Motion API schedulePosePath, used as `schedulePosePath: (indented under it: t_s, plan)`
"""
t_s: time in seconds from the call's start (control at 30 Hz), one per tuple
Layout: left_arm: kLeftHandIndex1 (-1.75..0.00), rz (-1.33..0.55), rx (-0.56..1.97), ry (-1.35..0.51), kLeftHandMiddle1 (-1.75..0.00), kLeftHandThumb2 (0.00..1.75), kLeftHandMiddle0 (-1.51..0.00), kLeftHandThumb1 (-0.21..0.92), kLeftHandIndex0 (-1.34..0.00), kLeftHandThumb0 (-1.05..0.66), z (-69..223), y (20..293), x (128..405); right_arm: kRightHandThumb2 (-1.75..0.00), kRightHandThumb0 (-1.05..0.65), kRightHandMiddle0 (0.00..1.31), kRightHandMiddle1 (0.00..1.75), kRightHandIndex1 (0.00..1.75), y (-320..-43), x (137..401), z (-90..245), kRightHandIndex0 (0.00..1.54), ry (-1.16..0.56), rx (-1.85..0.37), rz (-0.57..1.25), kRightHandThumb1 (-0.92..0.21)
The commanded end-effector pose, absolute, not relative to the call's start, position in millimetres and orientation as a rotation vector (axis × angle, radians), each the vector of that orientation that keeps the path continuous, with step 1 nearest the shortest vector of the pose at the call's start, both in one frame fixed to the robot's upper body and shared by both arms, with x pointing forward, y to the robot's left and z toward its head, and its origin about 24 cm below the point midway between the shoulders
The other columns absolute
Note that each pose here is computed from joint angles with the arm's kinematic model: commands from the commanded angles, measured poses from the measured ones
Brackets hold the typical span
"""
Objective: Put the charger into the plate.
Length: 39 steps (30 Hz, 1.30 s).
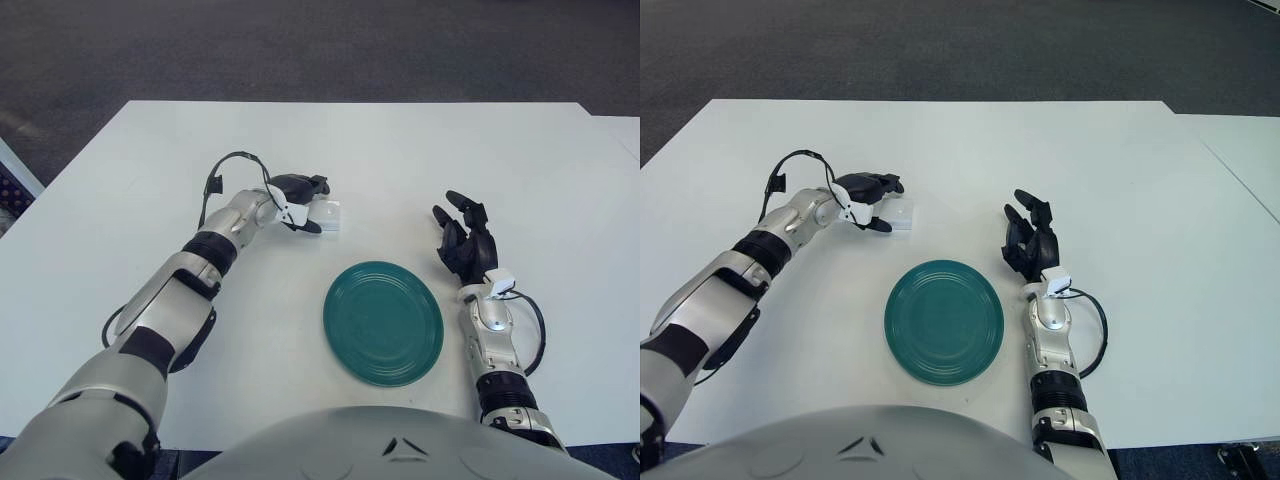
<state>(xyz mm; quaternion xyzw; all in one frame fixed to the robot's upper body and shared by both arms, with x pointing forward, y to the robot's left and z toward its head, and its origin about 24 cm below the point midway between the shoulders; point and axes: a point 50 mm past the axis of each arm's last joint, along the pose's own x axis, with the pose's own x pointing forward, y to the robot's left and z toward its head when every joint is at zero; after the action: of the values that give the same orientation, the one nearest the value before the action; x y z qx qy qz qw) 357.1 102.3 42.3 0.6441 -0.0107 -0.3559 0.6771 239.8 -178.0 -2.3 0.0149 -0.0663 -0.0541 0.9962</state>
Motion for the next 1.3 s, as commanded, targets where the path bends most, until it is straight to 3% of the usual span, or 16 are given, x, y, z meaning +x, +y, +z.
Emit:
schedulePosePath:
  t_s: [0.0,0.23,0.77,0.93,1.0,1.07,1.17,1.23,1.27]
  plan:
    - [-0.85,-0.813,1.488,0.024,-0.04,0.32,-0.28,0.92,0.00,-1.05,33.9,103.3,357.1,-0.72,-0.76,0.00,0.81,0.02,-162.1,197.5,-60.6,0.43,0.152,0.089,-0.122,-0.92]
    - [-0.85,-0.811,1.505,0.051,-0.03,0.30,-0.28,0.92,0.00,-1.05,24.1,103.0,354.9,-0.72,-0.77,0.00,0.81,0.03,-163.6,196.9,-61.6,0.44,0.158,0.095,-0.124,-0.92]
    - [-1.06,-0.680,1.638,0.007,0.00,0.41,-0.25,0.92,0.00,-1.05,13.8,107.3,354.3,-0.74,-0.75,0.00,0.90,0.04,-165.1,195.5,-61.5,0.46,0.153,0.101,-0.138,-0.92]
    - [-1.13,-0.637,1.686,-0.012,-0.03,0.41,-0.31,0.92,-0.02,-1.05,8.0,108.4,352.0,-0.74,-0.75,0.00,0.91,0.03,-165.6,194.9,-61.0,0.46,0.150,0.109,-0.143,-0.92]
    - [-1.19,-0.625,1.688,-0.021,-0.40,0.41,-0.22,0.92,-0.05,-1.05,5.5,108.5,350.5,-0.74,-0.75,0.00,0.91,0.03,-165.7,194.7,-60.9,0.45,0.150,0.110,-0.146,-0.92]
    - [-1.50,-0.613,1.677,-0.035,-1.15,0.35,-0.17,0.92,-0.07,-1.01,3.6,108.2,349.0,-0.74,-0.74,0.00,0.91,0.03,-166.2,194.9,-60.8,0.46,0.152,0.112,-0.148,-0.92]
    - [-1.66,-0.609,1.672,-0.048,-1.55,0.31,-0.28,0.92,-0.15,-0.95,2.5,107.6,348.1,-0.74,-0.74,0.00,0.91,0.04,-166.3,194.9,-60.8,0.46,0.153,0.114,-0.150,-0.92]
    - [-1.70,-0.593,1.652,-0.066,-1.65,0.30,-0.34,0.92,-0.21,-0.90,1.7,106.3,346.9,-0.74,-0.73,0.01,0.92,0.04,-166.6,194.8,-60.8,0.47,0.153,0.116,-0.153,-0.92]
    - [-1.72,-0.587,1.643,-0.074,-1.68,0.28,-0.49,0.92,-0.34,-0.81,1.3,105.8,346.3,-0.74,-0.73,0.01,0.92,0.04,-166.7,194.8,-60.7,0.47,0.153,0.117,-0.154,-0.92]
